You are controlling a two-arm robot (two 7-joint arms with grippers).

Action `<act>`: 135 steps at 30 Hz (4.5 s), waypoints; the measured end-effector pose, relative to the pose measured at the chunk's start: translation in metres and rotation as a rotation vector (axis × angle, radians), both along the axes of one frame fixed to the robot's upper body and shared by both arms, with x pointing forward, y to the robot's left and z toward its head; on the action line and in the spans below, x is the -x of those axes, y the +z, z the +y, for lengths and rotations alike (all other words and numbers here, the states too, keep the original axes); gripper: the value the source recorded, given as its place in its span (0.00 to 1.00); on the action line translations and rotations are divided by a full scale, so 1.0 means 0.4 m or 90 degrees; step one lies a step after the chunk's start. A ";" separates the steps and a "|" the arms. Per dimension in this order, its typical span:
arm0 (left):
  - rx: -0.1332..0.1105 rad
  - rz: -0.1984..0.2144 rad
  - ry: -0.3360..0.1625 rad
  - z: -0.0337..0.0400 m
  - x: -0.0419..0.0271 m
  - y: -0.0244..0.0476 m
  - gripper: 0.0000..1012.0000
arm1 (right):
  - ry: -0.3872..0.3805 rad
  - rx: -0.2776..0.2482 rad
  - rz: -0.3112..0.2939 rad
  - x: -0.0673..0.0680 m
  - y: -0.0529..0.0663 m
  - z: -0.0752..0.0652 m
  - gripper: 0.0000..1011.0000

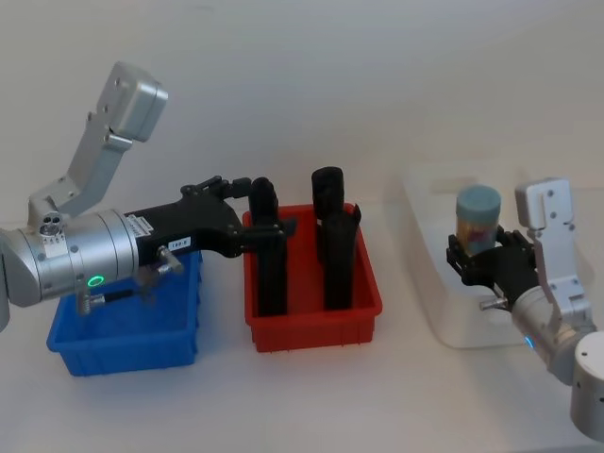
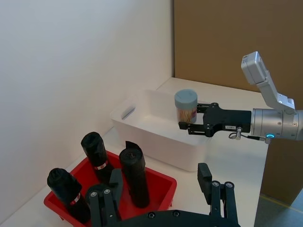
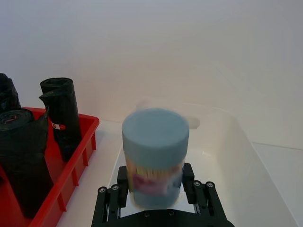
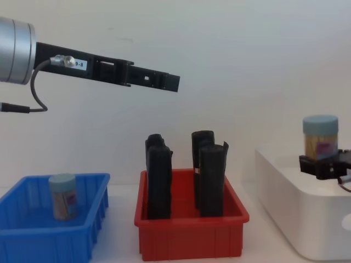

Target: Pick the cotton swabs from the blue box and place them into the white box.

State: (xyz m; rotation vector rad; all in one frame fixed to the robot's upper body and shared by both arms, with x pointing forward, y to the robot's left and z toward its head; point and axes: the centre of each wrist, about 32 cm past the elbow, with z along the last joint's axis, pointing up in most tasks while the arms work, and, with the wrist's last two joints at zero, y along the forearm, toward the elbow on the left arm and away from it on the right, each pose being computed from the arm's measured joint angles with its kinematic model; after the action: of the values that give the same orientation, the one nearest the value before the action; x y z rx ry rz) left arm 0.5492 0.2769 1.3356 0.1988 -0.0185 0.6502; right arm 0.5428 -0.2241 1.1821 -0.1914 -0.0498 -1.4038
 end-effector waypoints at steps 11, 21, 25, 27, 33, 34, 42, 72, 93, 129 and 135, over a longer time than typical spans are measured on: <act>0.000 0.000 0.000 0.000 0.000 0.000 0.99 | 0.008 0.003 0.003 -0.029 -0.016 -0.009 0.95; 0.000 0.000 0.000 0.000 0.000 0.000 0.99 | 0.014 -0.005 -0.023 -0.031 -0.018 -0.013 0.99; 0.000 0.000 0.000 0.000 0.000 0.000 0.99 | 0.017 -0.011 -0.043 -0.023 -0.015 -0.014 0.99; 0.000 0.000 0.000 0.000 0.000 0.000 0.99 | 0.018 -0.013 -0.051 -0.019 -0.014 -0.014 0.99; 0.000 0.000 0.000 0.000 0.000 0.000 0.99 | 0.018 -0.021 -0.083 0.004 -0.004 -0.017 0.99; 0.000 0.000 0.000 0.000 0.000 0.000 0.99 | 0.018 -0.023 -0.089 0.009 -0.002 -0.017 0.99; 0.000 0.000 0.000 0.000 0.000 0.000 0.99 | 0.019 -0.029 -0.110 0.025 0.007 -0.019 0.99; -0.013 -0.066 0.099 -0.064 0.031 -0.115 0.99 | 0.070 -0.063 -0.101 0.155 0.007 -0.033 0.99; -0.002 -0.146 0.211 -0.143 0.089 -0.245 0.99 | 0.117 -0.091 -0.084 0.248 0.016 -0.032 0.99; 0.024 -0.199 0.286 -0.196 0.143 -0.328 0.99 | 0.117 -0.091 -0.085 0.249 0.016 -0.033 0.99; 0.024 -0.199 0.286 -0.196 0.143 -0.328 0.99 | 0.117 -0.091 -0.085 0.249 0.016 -0.033 0.99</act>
State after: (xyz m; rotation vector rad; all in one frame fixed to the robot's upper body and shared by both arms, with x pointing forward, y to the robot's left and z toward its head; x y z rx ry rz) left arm 0.4920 0.1984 1.2045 0.0610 -0.2679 1.1238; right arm 0.4433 -0.2371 1.1887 0.0260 -0.0749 -1.2294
